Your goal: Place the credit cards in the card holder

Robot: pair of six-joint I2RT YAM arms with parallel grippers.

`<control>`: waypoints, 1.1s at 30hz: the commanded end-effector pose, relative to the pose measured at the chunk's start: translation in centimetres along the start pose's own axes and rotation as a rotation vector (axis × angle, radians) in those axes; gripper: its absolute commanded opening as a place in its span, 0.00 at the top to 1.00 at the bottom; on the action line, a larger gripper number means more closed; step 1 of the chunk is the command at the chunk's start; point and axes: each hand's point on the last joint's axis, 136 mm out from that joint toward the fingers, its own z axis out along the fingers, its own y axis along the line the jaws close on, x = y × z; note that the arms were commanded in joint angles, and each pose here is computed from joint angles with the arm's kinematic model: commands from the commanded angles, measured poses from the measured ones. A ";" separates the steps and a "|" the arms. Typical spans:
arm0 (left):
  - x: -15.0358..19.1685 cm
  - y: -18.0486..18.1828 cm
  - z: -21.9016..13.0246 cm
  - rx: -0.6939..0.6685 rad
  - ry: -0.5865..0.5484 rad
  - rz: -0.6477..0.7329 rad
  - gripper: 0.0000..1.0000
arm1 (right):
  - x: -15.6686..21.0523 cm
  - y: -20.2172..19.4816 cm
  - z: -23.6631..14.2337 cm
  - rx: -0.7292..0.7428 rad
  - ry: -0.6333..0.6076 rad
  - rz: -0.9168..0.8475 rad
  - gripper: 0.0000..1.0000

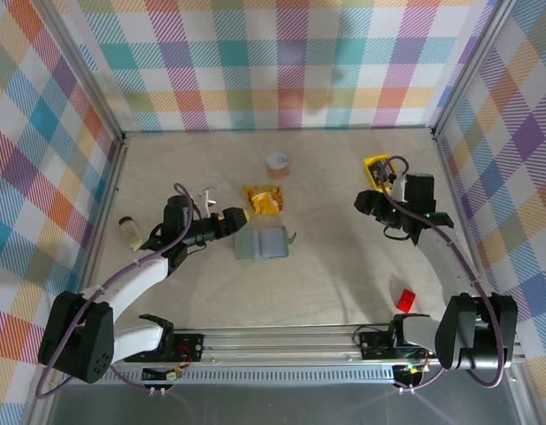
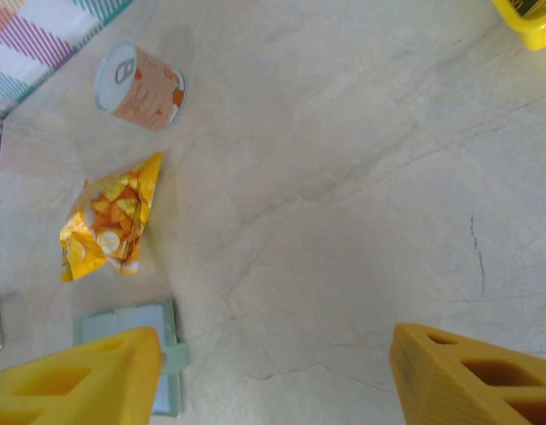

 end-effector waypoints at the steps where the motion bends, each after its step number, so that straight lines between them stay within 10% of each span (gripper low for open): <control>1: 0.0 -0.4 0.5 0.013 0.033 0.017 0.20 | 0.2 0.1 0.1 -0.007 0.033 -0.030 0.32; 15: -0.4 -1.3 0.7 0.047 0.050 0.132 0.23 | -7.5 -7.0 4.6 0.359 0.130 -0.245 0.48; 33: 0.0 -1.4 0.3 0.045 0.063 0.126 0.28 | -10.8 -11.0 13.3 0.396 0.298 -0.338 0.58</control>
